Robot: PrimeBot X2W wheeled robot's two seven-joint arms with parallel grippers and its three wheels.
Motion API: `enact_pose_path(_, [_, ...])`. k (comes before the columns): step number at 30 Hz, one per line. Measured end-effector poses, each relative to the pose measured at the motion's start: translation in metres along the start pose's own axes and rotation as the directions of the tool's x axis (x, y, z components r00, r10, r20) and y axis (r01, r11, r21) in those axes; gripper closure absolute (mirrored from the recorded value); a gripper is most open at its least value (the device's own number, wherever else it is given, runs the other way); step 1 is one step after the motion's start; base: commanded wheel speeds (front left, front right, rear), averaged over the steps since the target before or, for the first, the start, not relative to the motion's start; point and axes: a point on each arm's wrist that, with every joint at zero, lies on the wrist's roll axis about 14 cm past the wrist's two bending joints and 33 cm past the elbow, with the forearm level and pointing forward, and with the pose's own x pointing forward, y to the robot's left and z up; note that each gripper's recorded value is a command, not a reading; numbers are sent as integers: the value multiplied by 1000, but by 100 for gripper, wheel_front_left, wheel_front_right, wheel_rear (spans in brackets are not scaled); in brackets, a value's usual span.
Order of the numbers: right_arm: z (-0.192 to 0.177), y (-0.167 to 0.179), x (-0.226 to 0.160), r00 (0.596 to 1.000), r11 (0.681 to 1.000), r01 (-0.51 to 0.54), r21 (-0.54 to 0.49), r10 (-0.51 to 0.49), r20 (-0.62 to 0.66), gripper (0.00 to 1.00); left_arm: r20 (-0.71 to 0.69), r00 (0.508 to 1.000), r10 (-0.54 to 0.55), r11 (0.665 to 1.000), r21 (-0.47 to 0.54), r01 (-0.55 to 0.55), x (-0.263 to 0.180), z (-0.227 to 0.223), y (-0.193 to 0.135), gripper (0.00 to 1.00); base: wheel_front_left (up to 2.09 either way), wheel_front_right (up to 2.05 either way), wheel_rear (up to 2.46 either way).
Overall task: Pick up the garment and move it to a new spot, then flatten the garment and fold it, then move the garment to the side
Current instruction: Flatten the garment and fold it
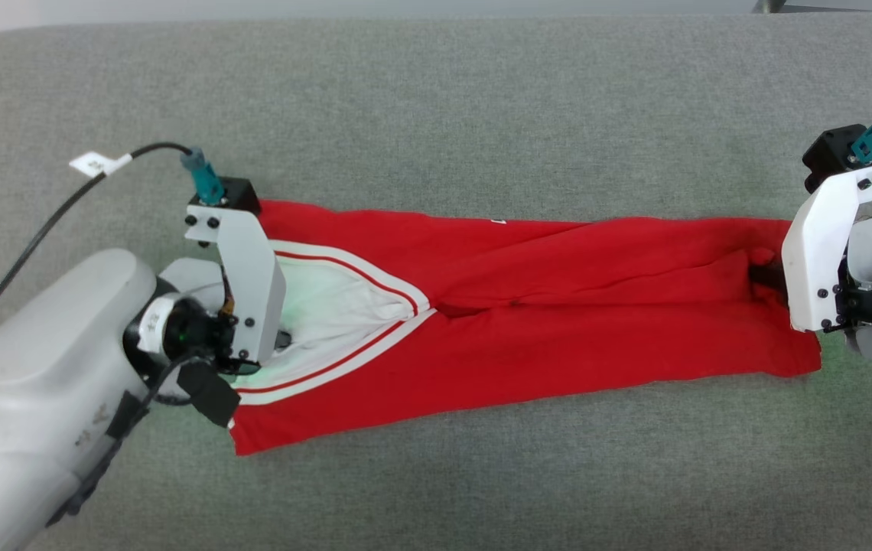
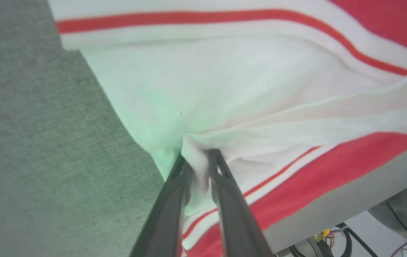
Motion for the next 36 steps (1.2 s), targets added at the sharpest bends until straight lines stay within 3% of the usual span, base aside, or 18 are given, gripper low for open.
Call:
enact_pose_path(1, [0, 0, 1, 1000, 1000, -1, 4, 1, -2, 100, -6, 1000, 4, 1000, -4, -4, 0, 0, 0, 4, 0, 0, 0])
enact_pose_path(2, [-1, 0, 1, 1000, 1000, 0, 6, 0, -7, 100, -9, 1000, 6, 1000, -5, -6, -1, 0, 0, 0, 0, 0, 0])
enact_pose_path(20, [-14, -5, 17, 987, 997, 23, 73, -11, -161, 100, 143, 987, 67, 998, -21, -65, -62, 21, 14, 0, 0, 0, 0])
enact_pose_path(21, [-14, -5, 19, 986, 996, 25, 83, -10, -169, 82, 135, 989, 62, 998, -25, -59, -60, 18, 14, 0, 0, 0, 0])
enact_pose_path(23, [-13, -5, 21, 984, 996, 31, 81, -16, -175, 0, 125, 990, 62, 998, -32, -59, -57, 12, 17, 0, 0, 0, 0])
enact_pose_path(31, [-2, -9, 7, 987, 995, 63, 78, -50, -154, 0, 167, 984, 64, 998, -39, -58, -63, 10, 18, 0, 0, 0, 0])
enact_pose_path(36, [8, -11, -17, 994, 995, 75, 70, -69, -84, 0, 274, 960, 50, 998, 9, -54, -77, 16, 11, 0, 0, 0, 0])
